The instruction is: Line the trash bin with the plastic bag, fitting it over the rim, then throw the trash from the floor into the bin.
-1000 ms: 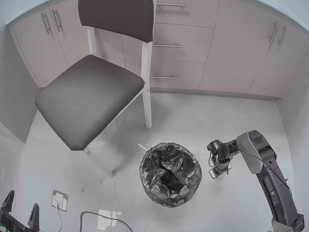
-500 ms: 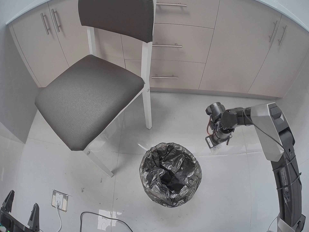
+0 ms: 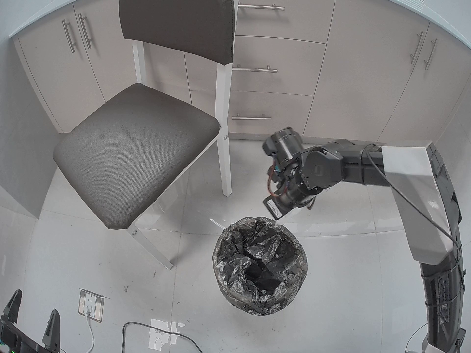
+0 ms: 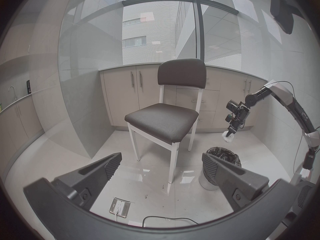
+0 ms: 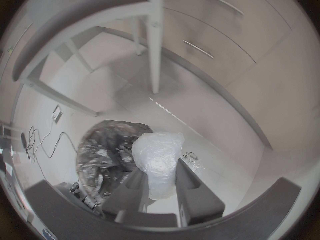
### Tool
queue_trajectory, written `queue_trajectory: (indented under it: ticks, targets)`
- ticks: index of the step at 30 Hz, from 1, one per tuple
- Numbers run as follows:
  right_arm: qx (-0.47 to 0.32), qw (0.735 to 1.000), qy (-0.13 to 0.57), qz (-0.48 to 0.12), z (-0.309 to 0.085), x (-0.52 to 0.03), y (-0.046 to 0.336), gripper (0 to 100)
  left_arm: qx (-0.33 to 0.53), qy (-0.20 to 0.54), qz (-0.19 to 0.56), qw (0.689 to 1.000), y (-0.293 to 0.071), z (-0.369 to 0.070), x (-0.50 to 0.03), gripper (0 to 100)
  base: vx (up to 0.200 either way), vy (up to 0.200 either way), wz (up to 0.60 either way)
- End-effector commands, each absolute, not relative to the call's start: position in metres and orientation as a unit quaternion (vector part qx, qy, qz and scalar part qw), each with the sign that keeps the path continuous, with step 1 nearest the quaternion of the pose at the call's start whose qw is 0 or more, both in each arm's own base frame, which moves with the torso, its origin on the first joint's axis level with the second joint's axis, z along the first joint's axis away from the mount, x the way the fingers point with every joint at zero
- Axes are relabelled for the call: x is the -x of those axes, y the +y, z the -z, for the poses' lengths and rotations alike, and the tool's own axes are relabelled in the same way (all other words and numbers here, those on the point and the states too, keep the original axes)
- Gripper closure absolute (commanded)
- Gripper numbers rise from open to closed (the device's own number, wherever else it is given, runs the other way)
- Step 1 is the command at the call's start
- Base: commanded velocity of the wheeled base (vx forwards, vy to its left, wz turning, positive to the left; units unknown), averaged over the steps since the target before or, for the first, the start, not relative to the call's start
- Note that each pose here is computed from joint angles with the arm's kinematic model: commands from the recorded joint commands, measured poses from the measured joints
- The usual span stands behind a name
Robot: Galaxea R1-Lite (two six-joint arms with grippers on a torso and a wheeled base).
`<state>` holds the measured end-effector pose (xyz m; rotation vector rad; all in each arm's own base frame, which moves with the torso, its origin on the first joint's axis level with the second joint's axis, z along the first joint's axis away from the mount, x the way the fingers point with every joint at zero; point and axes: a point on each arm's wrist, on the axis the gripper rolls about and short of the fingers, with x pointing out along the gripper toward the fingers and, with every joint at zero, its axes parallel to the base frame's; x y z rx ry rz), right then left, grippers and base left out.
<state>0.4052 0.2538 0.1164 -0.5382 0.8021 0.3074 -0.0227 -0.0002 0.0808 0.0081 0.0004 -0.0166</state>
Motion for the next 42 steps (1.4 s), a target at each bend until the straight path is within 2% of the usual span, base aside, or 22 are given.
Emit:
queue_trajectory:
  ticks: [1,8,15,24,36,37,42]
  targets:
    - [0.294,0.862,0.363,-0.197,-0.117,-0.372,0.3,100,-0.004,0.001,0.008,1.0,0.0,-0.076,0.023,0,0.0,0.0,0.0]
    - [0.327,0.836,0.377,-0.228,-0.08,-0.356,0.332,100,-0.005,0.001,0.008,1.0,0.0,-0.076,0.023,0,0.0,0.0,0.0]
    - [0.346,0.81,0.417,-0.224,-0.026,-0.361,0.336,100,-0.005,0.001,0.008,1.0,0.0,-0.076,0.023,0,0.0,0.0,0.0]
    - [0.351,0.804,0.426,-0.221,0.001,-0.366,0.337,100,-0.004,0.001,0.008,1.0,0.0,-0.076,0.023,0,0.0,0.0,0.0]
    - [0.358,0.803,0.431,-0.204,0.01,-0.369,0.333,100,-0.005,0.001,0.008,1.0,0.0,-0.076,0.023,0,0.0,0.0,0.0]
    - [0.357,0.803,0.431,-0.203,0.01,-0.369,0.333,0,-0.004,0.001,0.008,1.0,0.0,-0.076,0.023,0,0.0,0.0,0.0]
    - [0.358,0.802,0.433,-0.203,0.015,-0.369,0.333,0,-0.004,0.001,0.008,1.0,0.0,-0.076,0.023,0,0.0,0.0,0.0]
